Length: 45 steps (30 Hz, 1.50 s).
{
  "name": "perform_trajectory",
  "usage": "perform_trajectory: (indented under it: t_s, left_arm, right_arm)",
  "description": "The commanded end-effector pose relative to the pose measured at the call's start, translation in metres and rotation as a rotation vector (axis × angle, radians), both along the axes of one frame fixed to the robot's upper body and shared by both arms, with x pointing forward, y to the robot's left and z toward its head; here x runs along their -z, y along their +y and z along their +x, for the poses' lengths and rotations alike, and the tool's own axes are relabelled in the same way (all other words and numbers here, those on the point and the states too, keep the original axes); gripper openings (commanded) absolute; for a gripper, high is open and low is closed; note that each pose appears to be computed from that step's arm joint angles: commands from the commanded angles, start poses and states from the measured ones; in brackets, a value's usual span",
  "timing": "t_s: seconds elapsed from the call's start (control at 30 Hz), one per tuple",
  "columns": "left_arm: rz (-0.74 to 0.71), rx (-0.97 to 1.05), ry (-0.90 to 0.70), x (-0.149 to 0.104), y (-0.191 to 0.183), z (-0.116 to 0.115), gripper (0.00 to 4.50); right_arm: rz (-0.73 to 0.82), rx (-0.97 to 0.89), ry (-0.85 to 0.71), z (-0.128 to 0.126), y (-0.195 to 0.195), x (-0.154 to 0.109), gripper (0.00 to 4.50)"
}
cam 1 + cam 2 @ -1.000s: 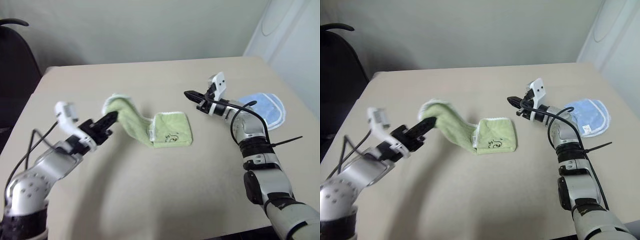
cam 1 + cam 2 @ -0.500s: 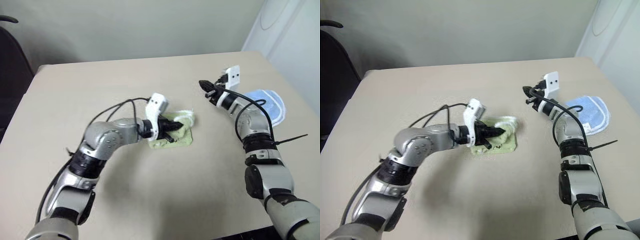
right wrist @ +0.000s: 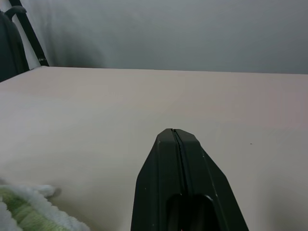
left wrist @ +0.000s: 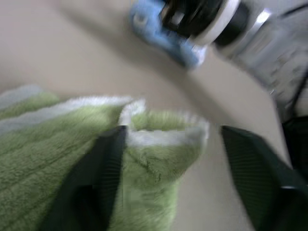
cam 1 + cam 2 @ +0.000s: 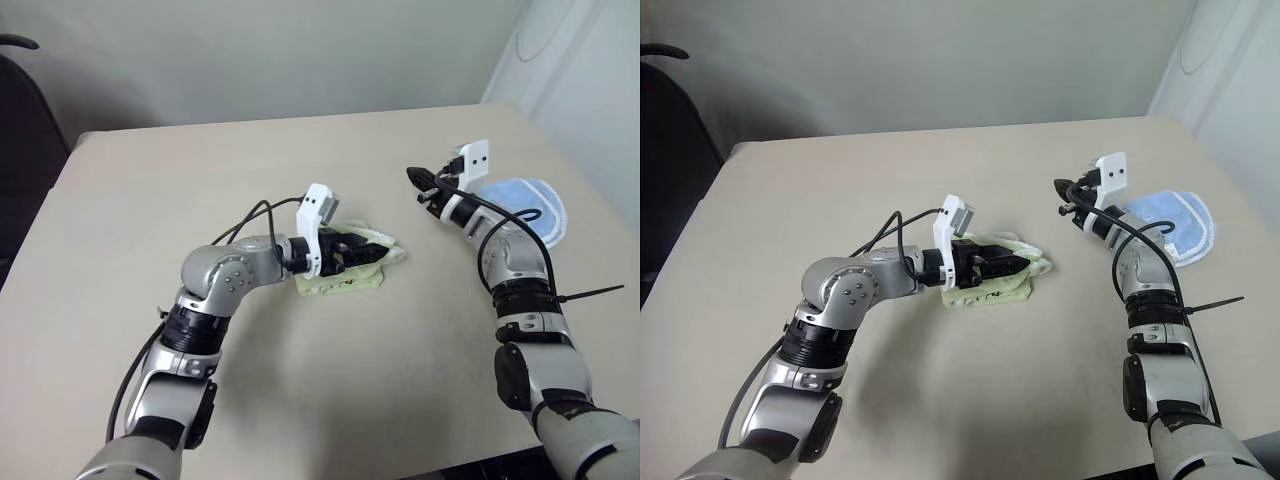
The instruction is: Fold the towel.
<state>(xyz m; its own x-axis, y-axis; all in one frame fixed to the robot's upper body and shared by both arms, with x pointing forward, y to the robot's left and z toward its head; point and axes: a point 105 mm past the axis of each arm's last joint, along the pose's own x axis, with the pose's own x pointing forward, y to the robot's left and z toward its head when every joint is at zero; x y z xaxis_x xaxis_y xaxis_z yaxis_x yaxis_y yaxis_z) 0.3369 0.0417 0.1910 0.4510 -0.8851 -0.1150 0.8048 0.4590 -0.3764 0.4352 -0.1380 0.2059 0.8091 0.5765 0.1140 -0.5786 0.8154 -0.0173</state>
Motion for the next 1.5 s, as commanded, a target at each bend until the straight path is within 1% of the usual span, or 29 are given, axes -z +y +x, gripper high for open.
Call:
perform_trajectory:
  t_s: [0.03, 0.1, 0.17, 0.2, 0.23, 0.33, 0.47, 0.53, 0.57, 0.67, 0.77, 0.8, 0.83, 0.9, 0.97, 1.03, 1.07, 1.13, 1.2, 1.27, 1.3, 1.4, 1.5]
  left_arm:
    - [-0.170, -0.065, -0.104, -0.046, 0.023, 0.000, 4.13]
    - [-0.191, -0.147, -0.151, -0.058, 0.041, 0.006, 4.13]
    - [-0.135, -0.276, -0.211, -0.059, 0.072, 0.014, 4.13]
    - [-0.085, -0.324, -0.257, -0.056, 0.086, 0.015, 3.75]
    - [-0.050, -0.345, -0.278, -0.051, 0.096, 0.014, 3.54]
    - [0.028, -0.347, -0.302, -0.037, 0.104, 0.010, 2.47]
    - [0.045, -0.264, -0.324, -0.024, 0.089, 0.000, 0.96]
    - [0.040, -0.209, -0.321, -0.018, 0.076, -0.005, 0.23]
    - [0.040, -0.191, -0.311, -0.013, 0.070, -0.006, 0.07]
    - [0.084, -0.165, -0.268, 0.008, 0.058, -0.003, 0.07]
    - [0.340, -0.194, -0.195, 0.065, 0.063, 0.010, 0.07]
    - [0.407, -0.196, -0.182, 0.080, 0.067, 0.012, 0.07]
    - [0.442, -0.187, -0.168, 0.091, 0.068, 0.011, 0.07]
    - [0.455, -0.182, -0.147, 0.102, 0.069, 0.011, 0.07]
    - [0.418, -0.197, -0.125, 0.106, 0.070, 0.010, 0.07]
    - [0.373, -0.218, -0.127, 0.103, 0.070, 0.010, 0.07]
    - [0.312, -0.232, -0.148, 0.093, 0.069, 0.009, 0.07]
    - [0.128, -0.268, -0.206, 0.061, 0.066, 0.008, 0.07]
    - [-0.057, -0.324, -0.246, 0.027, 0.074, 0.005, 0.07]
    - [-0.202, -0.404, -0.267, -0.001, 0.093, 0.002, 0.07]
    - [-0.250, -0.437, -0.278, -0.011, 0.104, -0.001, 0.07]
    - [-0.320, -0.506, -0.292, -0.025, 0.131, -0.010, 0.07]
    - [-0.286, -0.581, -0.293, -0.022, 0.155, -0.018, 0.07]
  right_arm:
    - [-0.029, -0.041, -0.060, -0.003, 0.005, -0.017, 0.00]
    - [-0.044, -0.064, -0.064, -0.005, 0.006, -0.018, 0.00]
    - [-0.053, -0.137, -0.062, -0.014, 0.011, -0.022, 0.00]
    - [-0.070, -0.196, -0.061, -0.021, 0.017, -0.023, 0.00]
    - [-0.082, -0.244, -0.056, -0.027, 0.022, -0.022, 0.00]
    - [-0.106, -0.326, -0.040, -0.040, 0.033, -0.020, 0.00]
    - [-0.129, -0.438, 0.002, -0.058, 0.048, -0.012, 0.00]
    - [-0.150, -0.486, 0.048, -0.067, 0.056, 0.003, 0.00]
    - [-0.163, -0.501, 0.070, -0.071, 0.059, 0.011, 0.00]
    - [-0.173, -0.497, 0.165, -0.073, 0.066, 0.041, 0.00]
    - [-0.244, -0.440, 0.265, -0.067, 0.068, 0.079, 0.00]
    - [-0.259, -0.422, 0.287, -0.065, 0.068, 0.088, 0.00]
    - [-0.272, -0.404, 0.304, -0.063, 0.068, 0.096, 0.00]
    - [-0.296, -0.388, 0.320, -0.062, 0.067, 0.105, 0.00]
    - [-0.304, -0.379, 0.321, -0.062, 0.064, 0.108, 0.00]
    - [-0.308, -0.372, 0.304, -0.062, 0.060, 0.106, 0.00]
    - [-0.309, -0.369, 0.284, -0.061, 0.059, 0.103, 0.00]
    - [-0.286, -0.370, 0.239, -0.061, 0.057, 0.089, 0.00]
    - [-0.249, -0.373, 0.198, -0.061, 0.055, 0.072, 0.00]
    - [-0.216, -0.376, 0.158, -0.061, 0.050, 0.054, 0.00]
    - [-0.205, -0.379, 0.144, -0.062, 0.047, 0.047, 0.00]
    - [-0.178, -0.389, 0.125, -0.063, 0.040, 0.031, 0.00]
    - [-0.140, -0.400, 0.137, -0.062, 0.034, 0.022, 0.00]
